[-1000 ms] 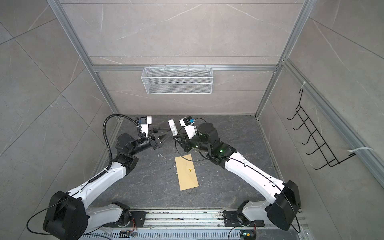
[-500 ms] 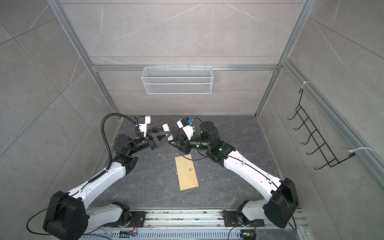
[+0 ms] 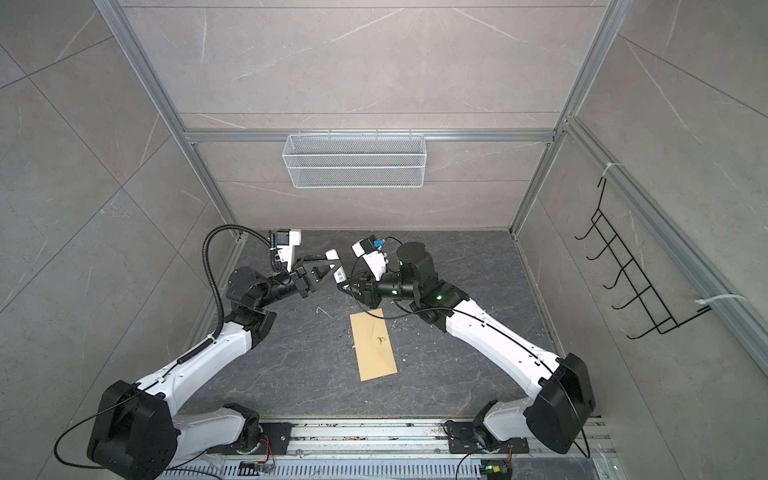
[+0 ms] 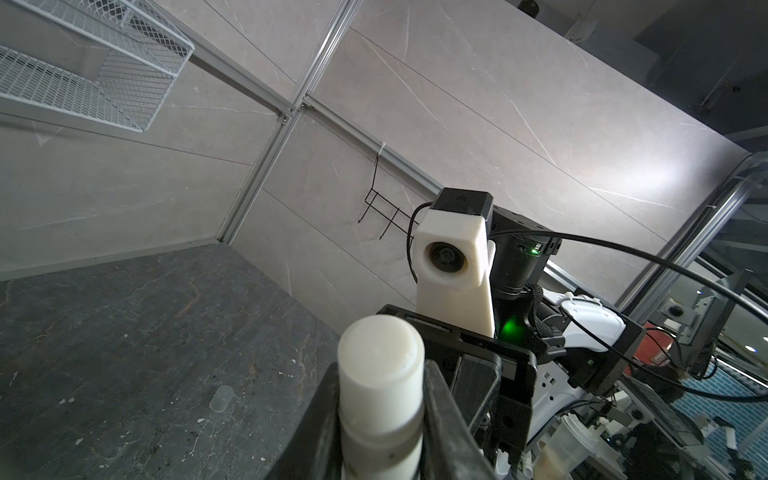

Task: Place the letter into the envelope and seal it
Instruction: 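Hold the white glue stick with both grippers above the envelope, then open the right gripper and draw it back while the left holds the stick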

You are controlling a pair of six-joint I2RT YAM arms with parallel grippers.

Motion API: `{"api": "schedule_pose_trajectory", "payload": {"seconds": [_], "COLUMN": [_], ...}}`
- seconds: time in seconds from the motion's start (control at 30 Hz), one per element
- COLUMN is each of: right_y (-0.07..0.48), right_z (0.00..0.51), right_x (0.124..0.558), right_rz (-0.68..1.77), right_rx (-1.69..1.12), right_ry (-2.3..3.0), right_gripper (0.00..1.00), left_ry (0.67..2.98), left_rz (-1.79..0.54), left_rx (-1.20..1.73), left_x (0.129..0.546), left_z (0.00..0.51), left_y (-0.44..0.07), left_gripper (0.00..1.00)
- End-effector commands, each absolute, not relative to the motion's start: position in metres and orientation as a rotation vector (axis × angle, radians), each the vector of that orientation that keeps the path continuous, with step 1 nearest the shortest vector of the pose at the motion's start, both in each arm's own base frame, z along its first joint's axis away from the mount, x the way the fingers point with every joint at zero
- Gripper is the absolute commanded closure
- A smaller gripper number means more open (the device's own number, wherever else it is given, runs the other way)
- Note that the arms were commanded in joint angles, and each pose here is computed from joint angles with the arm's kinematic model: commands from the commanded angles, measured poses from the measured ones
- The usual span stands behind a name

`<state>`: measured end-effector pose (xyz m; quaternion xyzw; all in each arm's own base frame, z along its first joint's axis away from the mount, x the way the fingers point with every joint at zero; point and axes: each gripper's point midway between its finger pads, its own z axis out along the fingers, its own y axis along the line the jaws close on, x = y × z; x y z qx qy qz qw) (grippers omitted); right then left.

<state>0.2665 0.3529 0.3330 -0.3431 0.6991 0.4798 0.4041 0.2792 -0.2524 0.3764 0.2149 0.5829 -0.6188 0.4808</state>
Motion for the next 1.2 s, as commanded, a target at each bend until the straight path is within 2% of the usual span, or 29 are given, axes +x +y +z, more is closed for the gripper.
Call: {"api": "schedule_pose_trajectory", "payload": {"seconds": [0.0, 0.13, 0.57, 0.8, 0.87, 1.03, 1.17], "right_y": [0.348, 0.339, 0.336, 0.367, 0.376, 0.379, 0.37], "right_z": [0.344, 0.342, 0.347, 0.351, 0.346, 0.341, 0.335], "right_x": [0.282, 0.299, 0.32, 0.312, 0.31, 0.302, 0.301], "right_rz": [1.117, 0.97, 0.077, -0.292, -0.307, -0.115, 0.079], "right_rx": [-0.805, -0.713, -0.509, -0.532, -0.563, -0.597, -0.636], "right_ry": [1.77, 1.808, 1.745, 1.621, 1.612, 1.647, 1.724], "right_gripper": [1.0, 1.0, 1.0, 1.0, 1.0, 0.99, 0.81], "left_ry": [1.395, 1.495, 1.617, 1.637, 1.638, 1.629, 1.607], "left_rz": [-1.39, -1.298, -1.202, -1.201, -1.196, -1.193, -1.184], "left_rx": [0.513, 0.375, 0.2, 0.173, 0.166, 0.175, 0.178], "left_x": [0.285, 0.306, 0.33, 0.334, 0.334, 0.331, 0.329], "left_z": [0.389, 0.371, 0.338, 0.332, 0.331, 0.334, 0.34], "left_y": [-0.244, -0.235, -0.231, -0.233, -0.232, -0.231, -0.228], "left_gripper": [1.0, 1.0, 1.0, 1.0, 1.0, 1.0, 1.0]}}
